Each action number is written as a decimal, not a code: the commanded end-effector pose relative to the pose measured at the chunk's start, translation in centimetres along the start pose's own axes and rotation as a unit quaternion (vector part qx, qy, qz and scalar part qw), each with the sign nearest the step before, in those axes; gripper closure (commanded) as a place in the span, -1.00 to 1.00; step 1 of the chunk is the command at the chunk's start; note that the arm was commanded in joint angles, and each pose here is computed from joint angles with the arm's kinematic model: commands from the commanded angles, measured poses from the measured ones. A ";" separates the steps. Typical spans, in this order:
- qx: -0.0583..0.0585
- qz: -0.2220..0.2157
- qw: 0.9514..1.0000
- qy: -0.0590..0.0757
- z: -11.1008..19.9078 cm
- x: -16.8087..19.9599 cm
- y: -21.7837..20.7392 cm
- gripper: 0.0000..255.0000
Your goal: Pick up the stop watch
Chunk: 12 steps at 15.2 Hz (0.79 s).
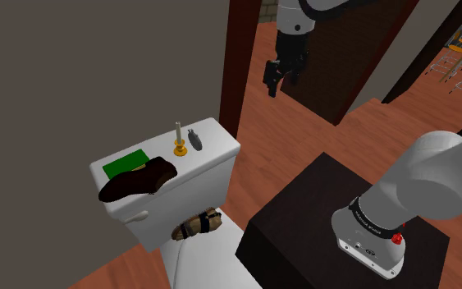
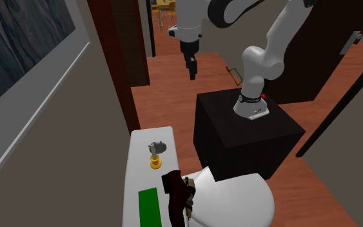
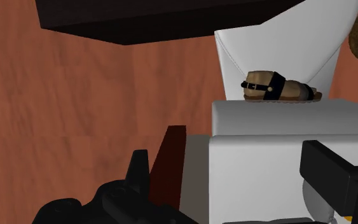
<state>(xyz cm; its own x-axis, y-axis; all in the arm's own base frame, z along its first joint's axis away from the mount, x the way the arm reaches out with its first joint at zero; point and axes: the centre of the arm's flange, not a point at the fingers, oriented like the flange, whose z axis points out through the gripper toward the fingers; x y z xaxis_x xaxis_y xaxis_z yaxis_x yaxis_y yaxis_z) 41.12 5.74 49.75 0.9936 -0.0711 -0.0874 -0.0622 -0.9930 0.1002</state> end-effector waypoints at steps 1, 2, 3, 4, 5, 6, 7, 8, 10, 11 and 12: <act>0.000 -0.002 1.000 -0.003 1.4 1.8 -1.4 -1.00; 0.000 -0.002 1.000 -0.004 2.0 2.7 -2.2 -1.00; 0.000 -0.003 1.000 -0.005 2.7 3.6 -3.0 -1.00; 0.000 -0.004 1.000 -0.007 3.3 4.4 -3.8 -1.00; 0.000 -0.005 1.000 -0.008 4.0 5.3 -4.6 -1.00; -0.001 -0.006 1.000 -0.010 4.6 6.2 -5.4 -1.00; -0.001 -0.007 1.000 -0.011 5.3 7.0 -6.2 -1.00; -0.001 -0.008 1.000 -0.013 5.9 7.9 -7.0 -1.00; -0.001 -0.009 1.000 -0.016 7.2 9.6 -8.7 -1.00; -0.001 -0.010 1.000 -0.017 7.9 10.4 -9.5 -1.00; -0.001 -0.011 1.000 -0.018 8.6 11.3 -10.3 -1.00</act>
<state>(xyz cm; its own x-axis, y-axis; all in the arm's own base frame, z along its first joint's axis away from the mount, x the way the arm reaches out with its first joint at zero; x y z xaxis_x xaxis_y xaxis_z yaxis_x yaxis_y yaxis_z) 51.48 13.44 40.21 0.9910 -0.0535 -0.1229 -0.0412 -0.9940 0.1009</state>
